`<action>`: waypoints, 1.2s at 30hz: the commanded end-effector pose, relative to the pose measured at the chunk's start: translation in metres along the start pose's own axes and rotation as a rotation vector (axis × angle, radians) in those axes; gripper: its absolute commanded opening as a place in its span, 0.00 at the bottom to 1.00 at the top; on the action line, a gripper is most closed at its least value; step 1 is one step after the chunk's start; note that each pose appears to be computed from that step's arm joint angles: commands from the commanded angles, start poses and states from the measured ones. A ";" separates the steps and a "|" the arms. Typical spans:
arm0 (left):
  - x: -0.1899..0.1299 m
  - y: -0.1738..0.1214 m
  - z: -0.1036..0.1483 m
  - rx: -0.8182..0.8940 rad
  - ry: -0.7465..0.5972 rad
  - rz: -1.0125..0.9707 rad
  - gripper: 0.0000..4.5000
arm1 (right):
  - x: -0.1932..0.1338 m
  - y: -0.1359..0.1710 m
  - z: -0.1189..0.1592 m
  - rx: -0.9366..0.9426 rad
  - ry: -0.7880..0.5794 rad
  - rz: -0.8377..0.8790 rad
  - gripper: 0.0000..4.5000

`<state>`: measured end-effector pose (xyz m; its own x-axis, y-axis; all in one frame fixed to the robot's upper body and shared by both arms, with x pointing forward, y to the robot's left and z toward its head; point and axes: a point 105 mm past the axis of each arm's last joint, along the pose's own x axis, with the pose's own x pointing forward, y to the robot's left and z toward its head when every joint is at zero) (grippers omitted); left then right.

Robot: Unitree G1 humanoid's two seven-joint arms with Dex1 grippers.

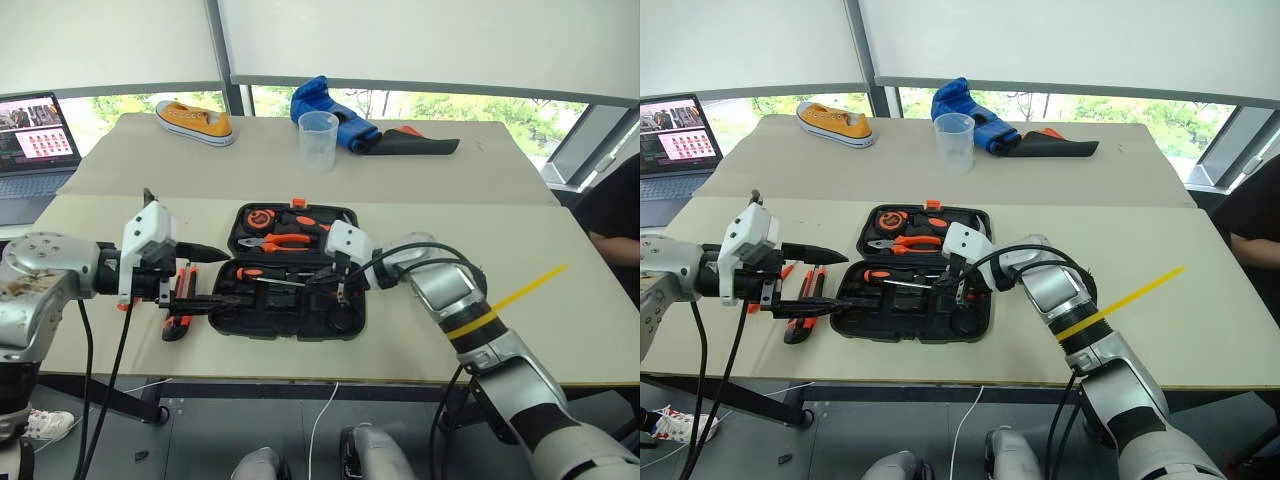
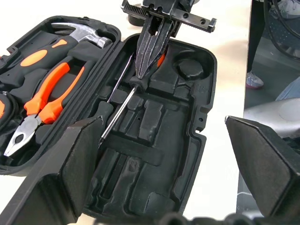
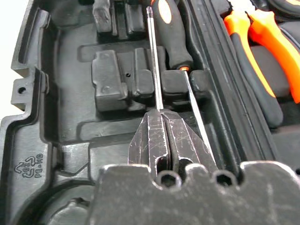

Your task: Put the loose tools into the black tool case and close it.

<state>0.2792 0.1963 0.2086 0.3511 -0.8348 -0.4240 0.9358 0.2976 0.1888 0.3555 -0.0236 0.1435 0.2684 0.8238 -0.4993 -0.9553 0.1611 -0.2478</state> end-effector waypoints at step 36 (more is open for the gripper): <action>-0.102 -0.015 -0.078 -0.381 0.067 0.576 1.00 | -0.112 0.055 0.072 0.030 -0.386 0.121 0.57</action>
<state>0.2404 0.2970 0.1677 0.7182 -0.5410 -0.4375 0.6173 0.7856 0.0419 0.2812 -0.0680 0.2368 0.1537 0.9722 -0.1767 -0.9807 0.1283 -0.1473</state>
